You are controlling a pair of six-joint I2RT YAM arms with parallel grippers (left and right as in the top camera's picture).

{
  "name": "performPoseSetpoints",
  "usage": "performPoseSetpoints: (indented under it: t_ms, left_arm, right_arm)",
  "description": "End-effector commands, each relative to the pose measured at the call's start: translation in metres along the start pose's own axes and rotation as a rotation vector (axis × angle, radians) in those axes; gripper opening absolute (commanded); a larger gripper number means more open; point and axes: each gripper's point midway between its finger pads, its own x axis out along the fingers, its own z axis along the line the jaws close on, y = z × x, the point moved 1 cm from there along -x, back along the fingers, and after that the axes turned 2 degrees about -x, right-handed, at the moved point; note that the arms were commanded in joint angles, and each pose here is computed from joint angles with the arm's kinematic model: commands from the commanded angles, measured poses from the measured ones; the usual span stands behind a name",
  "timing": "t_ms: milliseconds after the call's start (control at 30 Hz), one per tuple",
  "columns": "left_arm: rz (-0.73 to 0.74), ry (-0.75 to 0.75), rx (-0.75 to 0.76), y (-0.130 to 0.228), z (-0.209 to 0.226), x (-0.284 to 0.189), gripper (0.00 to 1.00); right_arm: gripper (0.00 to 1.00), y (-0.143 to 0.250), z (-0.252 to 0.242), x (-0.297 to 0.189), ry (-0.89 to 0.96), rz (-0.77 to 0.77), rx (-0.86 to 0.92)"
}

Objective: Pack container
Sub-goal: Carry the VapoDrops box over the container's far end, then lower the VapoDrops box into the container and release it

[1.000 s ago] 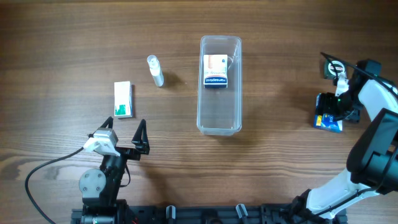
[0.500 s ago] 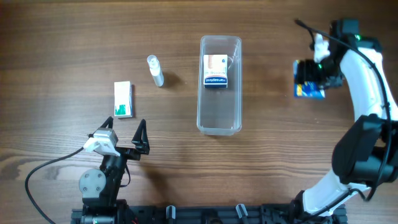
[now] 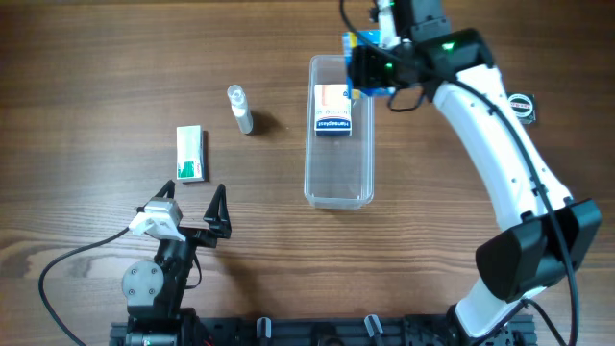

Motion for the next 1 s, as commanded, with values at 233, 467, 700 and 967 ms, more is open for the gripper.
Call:
performPoseSetpoints:
  t_ms: [233, 467, 700, 967]
  left_arm:
    - [-0.002, -0.016, 0.015, 0.001, 0.003, 0.000, 1.00]
    - [-0.002, -0.016, 0.015, 0.001, 0.003, 0.000, 1.00]
    - [-0.002, -0.016, 0.015, 0.001, 0.003, 0.000, 1.00]
    - [-0.002, -0.016, 0.015, 0.001, 0.003, 0.000, 1.00]
  right_arm:
    - [0.74, 0.018, 0.026, 0.063, 0.090, 0.049, 0.090]
    - [0.74, 0.027, 0.019, 0.091, 0.134, 0.078, 0.104]
    - [0.74, 0.033, 0.016, 0.112, 0.146, 0.096, 0.124]
    - [0.73, 0.045, 0.006, 0.129, 0.194, 0.131, 0.125]
